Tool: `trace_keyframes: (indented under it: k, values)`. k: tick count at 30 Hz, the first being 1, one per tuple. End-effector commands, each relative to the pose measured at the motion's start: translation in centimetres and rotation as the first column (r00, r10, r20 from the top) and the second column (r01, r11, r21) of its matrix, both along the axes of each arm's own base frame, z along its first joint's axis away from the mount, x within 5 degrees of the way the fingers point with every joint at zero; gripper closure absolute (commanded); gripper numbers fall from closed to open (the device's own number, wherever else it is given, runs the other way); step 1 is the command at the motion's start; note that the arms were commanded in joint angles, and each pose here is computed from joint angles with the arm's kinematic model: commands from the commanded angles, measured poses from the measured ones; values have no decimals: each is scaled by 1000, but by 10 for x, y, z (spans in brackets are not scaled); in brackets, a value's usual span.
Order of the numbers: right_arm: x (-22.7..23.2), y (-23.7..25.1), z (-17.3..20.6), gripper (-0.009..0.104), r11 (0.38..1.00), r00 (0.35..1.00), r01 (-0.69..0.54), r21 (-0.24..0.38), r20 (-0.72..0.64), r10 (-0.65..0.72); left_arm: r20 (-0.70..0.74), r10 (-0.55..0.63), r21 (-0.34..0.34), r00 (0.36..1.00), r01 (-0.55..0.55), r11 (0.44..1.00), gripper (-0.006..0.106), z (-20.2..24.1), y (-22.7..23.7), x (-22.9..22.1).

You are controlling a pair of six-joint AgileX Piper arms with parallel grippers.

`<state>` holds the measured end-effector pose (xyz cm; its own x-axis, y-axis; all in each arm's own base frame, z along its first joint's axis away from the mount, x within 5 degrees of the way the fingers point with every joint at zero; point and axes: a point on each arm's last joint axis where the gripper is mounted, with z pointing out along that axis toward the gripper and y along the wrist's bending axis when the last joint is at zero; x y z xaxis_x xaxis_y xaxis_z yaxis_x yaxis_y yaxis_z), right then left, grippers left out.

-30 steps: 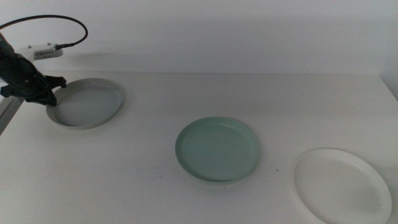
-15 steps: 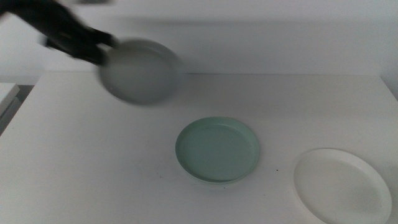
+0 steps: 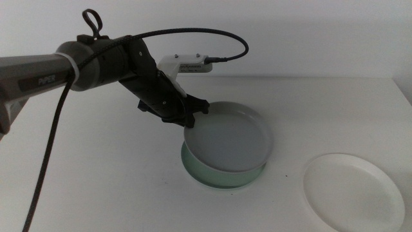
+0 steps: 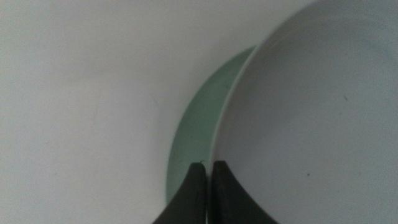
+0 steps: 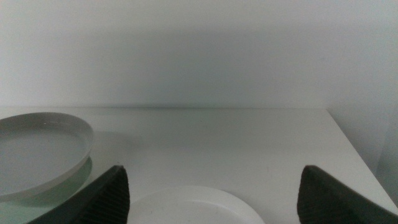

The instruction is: Stack the three bowls on top of each other.

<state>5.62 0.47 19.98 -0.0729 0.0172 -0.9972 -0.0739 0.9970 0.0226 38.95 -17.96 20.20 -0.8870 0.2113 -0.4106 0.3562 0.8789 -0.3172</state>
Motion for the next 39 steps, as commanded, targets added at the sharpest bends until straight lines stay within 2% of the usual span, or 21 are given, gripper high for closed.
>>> trace_keyframes:
  k: [1,12,15,19,23,28,31,35,39]
  values:
    - [0,0,0,2,1000,1000,4,-8,9,-4,18,35,-29,999,-35,999,102,3,-4,0]
    - [0,0,0,2,1000,1000,4,-8,9,-4,-62,28,-2,998,-28,1000,102,-21,-9,0]
    - [0,0,0,2,1000,1000,4,-8,9,-4,-64,26,21,998,-25,999,99,-22,-7,-1]
    - [0,0,0,2,1000,1000,4,-8,9,-4,-87,7,51,996,-3,999,86,-24,-5,-3]
    - [0,0,0,2,1000,1000,4,-8,9,-4,-87,-46,50,995,51,997,58,-16,0,-6]
    - [0,0,0,2,1000,1000,4,-8,9,-4,-45,-7,11,999,7,1000,7,30,23,-11]
    - [0,0,0,2,1000,1000,4,-8,9,-4,40,-57,-29,998,58,998,7,77,35,-29]
    - [0,0,0,2,1000,1000,4,-8,9,-4,213,-163,-14,963,170,985,7,147,49,-73]
    - [0,0,0,2,1000,1000,4,-8,9,-4,382,-179,-18,907,200,980,7,196,67,-135]
